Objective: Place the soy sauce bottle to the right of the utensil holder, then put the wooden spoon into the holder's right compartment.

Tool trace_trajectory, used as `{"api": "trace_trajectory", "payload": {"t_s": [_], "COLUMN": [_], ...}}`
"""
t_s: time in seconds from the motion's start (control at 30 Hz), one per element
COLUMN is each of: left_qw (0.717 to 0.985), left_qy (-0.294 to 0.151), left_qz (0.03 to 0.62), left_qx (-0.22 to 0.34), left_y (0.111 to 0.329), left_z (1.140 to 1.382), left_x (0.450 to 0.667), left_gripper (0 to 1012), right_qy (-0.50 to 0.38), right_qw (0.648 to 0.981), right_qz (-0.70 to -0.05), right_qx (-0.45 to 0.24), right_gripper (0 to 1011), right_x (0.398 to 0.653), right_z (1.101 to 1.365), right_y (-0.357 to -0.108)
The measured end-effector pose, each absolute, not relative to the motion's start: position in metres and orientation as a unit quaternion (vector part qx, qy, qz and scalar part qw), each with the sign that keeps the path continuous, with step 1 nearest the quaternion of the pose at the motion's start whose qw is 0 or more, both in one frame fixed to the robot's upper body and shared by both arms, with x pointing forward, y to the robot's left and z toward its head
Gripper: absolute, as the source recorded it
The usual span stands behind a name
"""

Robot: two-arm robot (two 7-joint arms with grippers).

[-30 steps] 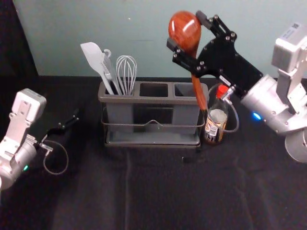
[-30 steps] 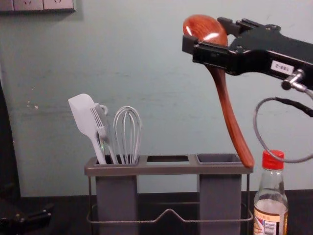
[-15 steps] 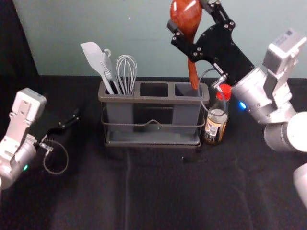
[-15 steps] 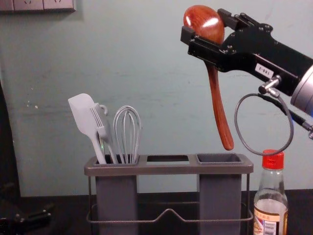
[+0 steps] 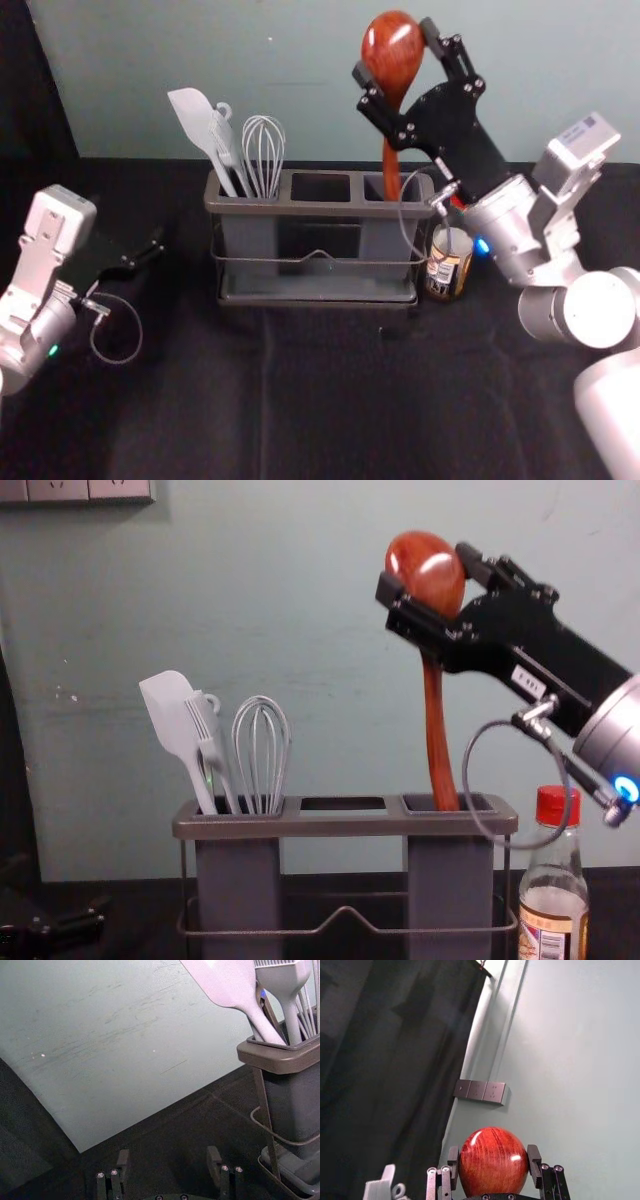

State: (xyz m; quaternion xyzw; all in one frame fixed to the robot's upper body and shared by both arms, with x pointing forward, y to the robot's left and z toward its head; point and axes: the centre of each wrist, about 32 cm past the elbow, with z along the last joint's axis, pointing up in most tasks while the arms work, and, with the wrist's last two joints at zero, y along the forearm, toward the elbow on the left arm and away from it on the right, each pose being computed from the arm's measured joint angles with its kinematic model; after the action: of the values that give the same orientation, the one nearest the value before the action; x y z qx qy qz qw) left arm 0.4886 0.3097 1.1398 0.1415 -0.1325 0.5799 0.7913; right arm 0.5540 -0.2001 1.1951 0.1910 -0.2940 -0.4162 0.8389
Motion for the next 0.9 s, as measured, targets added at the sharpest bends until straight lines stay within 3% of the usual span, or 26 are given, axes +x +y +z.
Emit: {"api": "trace_trajectory", "payload": {"t_s": [0.9], "left_qw": [0.791], "left_qy": [-0.132], "left_qz": [0.58], "left_qx": [0.141], "left_y": [0.31], "left_z": [1.14], "left_x": [0.489], "left_gripper": [1000], "right_qy": [-0.251], "right_qw": [0.85], "right_qz": [-0.432], "right_qx": [0.166], "right_gripper": [838], "right_x": [0.538], "right_z": [1.14], "right_y": [-0.205]}}
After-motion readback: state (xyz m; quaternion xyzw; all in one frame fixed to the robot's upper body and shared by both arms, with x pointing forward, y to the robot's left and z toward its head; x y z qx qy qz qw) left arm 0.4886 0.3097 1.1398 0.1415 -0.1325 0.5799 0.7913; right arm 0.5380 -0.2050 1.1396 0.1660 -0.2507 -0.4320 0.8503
